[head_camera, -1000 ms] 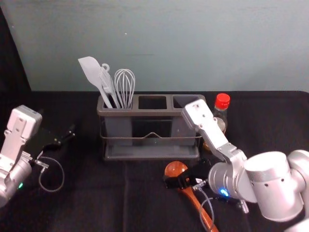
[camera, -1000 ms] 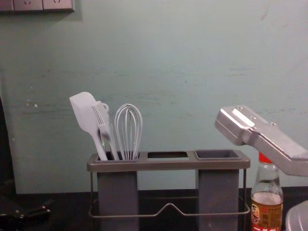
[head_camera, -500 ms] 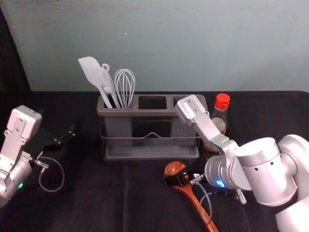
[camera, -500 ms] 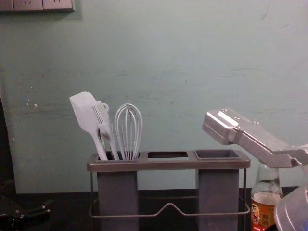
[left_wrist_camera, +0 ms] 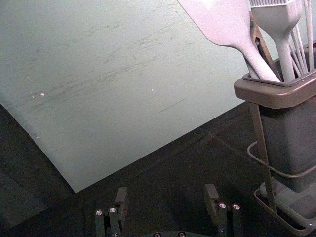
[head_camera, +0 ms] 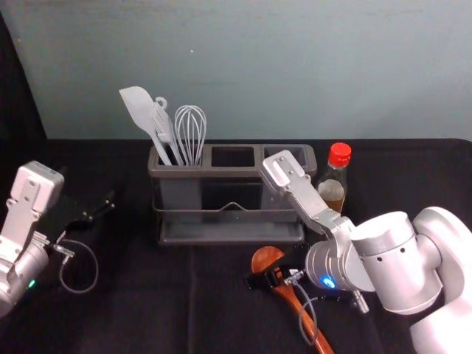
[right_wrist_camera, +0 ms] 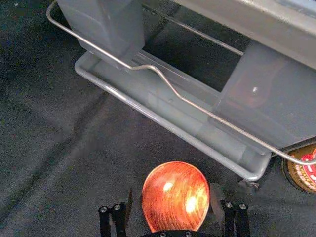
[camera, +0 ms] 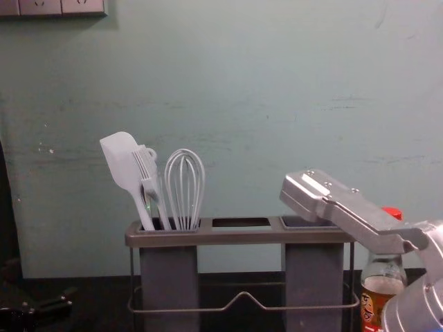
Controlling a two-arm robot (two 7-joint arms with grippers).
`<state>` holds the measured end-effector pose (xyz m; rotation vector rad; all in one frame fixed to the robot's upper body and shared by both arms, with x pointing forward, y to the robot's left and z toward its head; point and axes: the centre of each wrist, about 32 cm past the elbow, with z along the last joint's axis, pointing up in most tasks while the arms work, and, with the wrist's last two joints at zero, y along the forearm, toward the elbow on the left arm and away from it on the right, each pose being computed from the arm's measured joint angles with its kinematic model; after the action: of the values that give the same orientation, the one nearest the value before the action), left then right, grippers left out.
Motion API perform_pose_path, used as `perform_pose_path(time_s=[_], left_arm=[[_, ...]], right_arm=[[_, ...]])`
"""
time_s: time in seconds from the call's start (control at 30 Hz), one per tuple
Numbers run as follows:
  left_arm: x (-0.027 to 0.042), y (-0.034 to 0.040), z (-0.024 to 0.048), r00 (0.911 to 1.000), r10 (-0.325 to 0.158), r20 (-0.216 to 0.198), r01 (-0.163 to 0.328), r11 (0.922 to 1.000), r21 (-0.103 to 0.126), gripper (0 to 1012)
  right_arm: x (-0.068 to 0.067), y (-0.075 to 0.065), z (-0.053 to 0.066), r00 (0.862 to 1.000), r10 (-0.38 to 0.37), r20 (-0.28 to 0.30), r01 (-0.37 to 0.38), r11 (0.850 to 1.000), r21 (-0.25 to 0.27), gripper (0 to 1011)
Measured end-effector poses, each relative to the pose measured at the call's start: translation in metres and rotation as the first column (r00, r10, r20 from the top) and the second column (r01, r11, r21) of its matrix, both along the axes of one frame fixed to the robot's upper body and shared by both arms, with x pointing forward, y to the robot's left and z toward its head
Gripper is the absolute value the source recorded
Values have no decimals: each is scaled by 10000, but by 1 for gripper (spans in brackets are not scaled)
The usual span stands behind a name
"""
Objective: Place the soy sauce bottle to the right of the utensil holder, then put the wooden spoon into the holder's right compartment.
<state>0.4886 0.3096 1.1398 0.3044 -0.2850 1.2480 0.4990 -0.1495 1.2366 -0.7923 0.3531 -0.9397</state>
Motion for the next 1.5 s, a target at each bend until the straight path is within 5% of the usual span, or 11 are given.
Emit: perform_pose_path(time_s=[1.33,1.5], left_arm=[[0,0,0,10000,0,0,0,10000,1,1011],[0,0,0,10000,0,0,0,10000,0,1011]], right_arm=[[43,1,-76,9999,15,-151,-17,9999,-138,1002],[44,-5,-80,9999,26,-130,-27,9999,-112,932]])
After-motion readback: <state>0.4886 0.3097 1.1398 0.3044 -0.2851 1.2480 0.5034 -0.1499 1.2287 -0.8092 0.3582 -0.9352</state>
